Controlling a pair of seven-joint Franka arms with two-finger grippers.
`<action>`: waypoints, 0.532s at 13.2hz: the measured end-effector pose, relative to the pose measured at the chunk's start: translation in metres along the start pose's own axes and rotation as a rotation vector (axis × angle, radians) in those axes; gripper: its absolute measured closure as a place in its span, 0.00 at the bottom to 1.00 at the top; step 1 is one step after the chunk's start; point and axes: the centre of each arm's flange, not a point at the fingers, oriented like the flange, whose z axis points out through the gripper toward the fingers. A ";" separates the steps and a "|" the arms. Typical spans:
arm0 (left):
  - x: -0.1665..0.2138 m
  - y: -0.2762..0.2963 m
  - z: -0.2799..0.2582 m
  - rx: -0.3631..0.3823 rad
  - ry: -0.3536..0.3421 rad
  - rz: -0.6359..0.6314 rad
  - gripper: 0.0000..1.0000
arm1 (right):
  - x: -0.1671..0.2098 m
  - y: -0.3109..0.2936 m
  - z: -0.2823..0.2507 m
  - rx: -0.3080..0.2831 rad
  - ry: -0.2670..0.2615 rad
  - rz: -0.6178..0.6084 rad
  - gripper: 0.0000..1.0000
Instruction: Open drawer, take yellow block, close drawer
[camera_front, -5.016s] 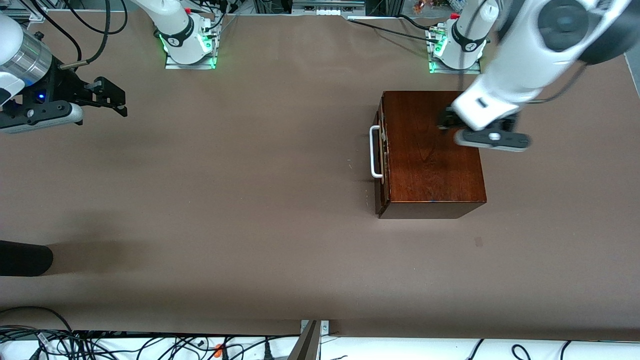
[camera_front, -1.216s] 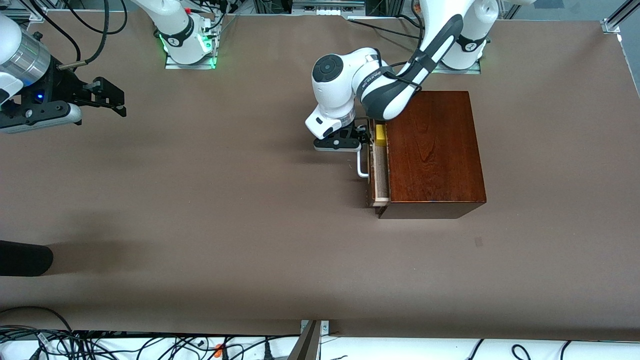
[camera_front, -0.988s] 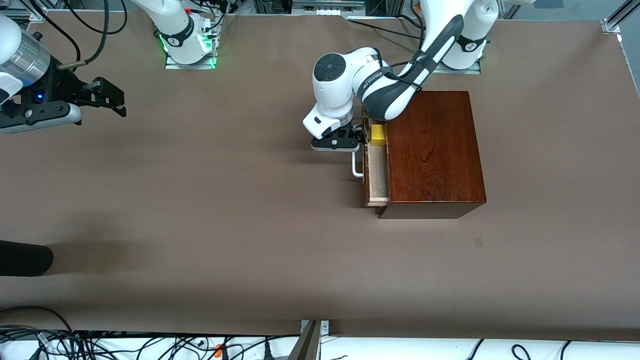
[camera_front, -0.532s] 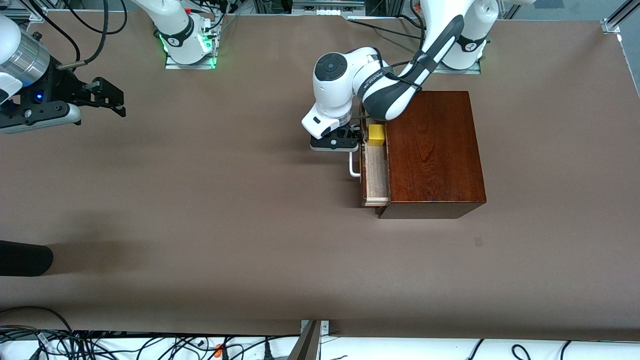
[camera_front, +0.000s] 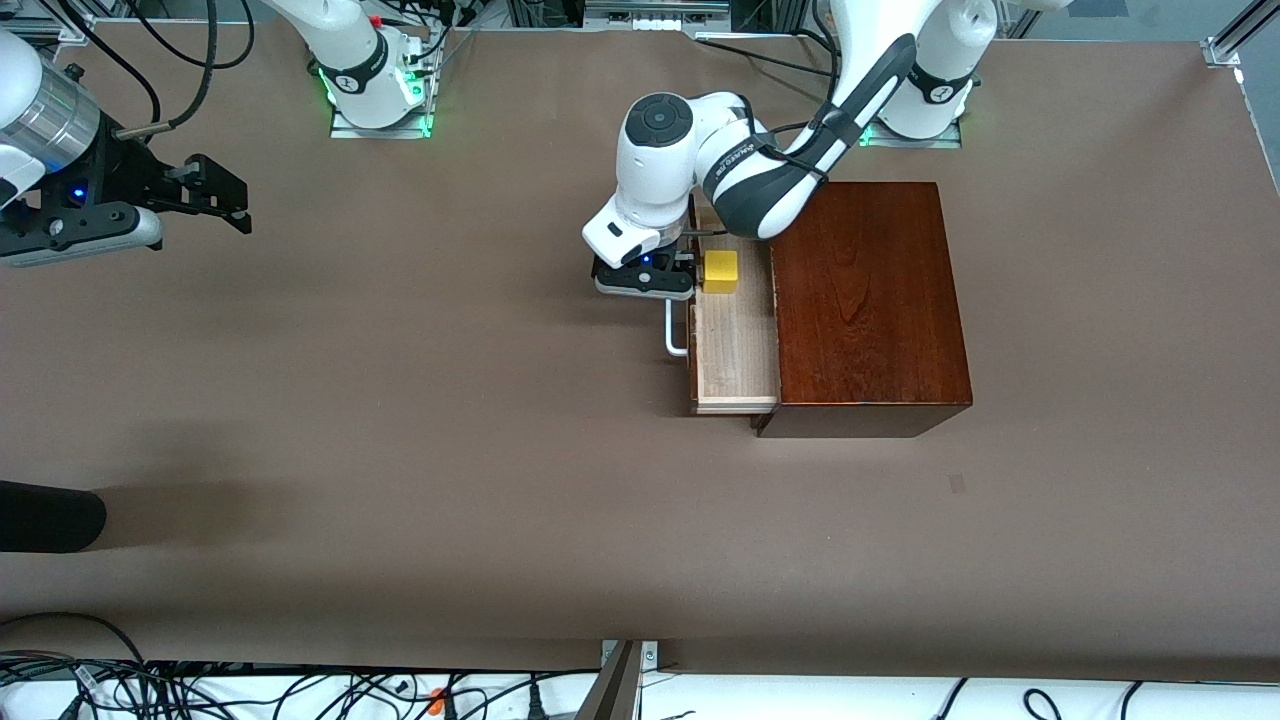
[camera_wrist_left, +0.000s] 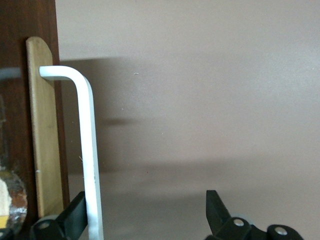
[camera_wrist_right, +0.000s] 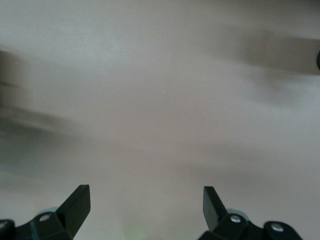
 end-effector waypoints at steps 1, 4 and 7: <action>0.001 0.001 -0.002 -0.003 0.003 -0.001 0.00 | 0.000 0.000 0.000 0.000 0.000 0.000 0.00; 0.006 0.002 -0.011 0.006 0.003 0.005 0.00 | 0.000 0.000 0.000 0.000 0.000 0.000 0.00; 0.012 0.005 -0.040 -0.004 0.023 0.003 0.00 | 0.000 0.000 0.000 0.000 0.000 0.000 0.00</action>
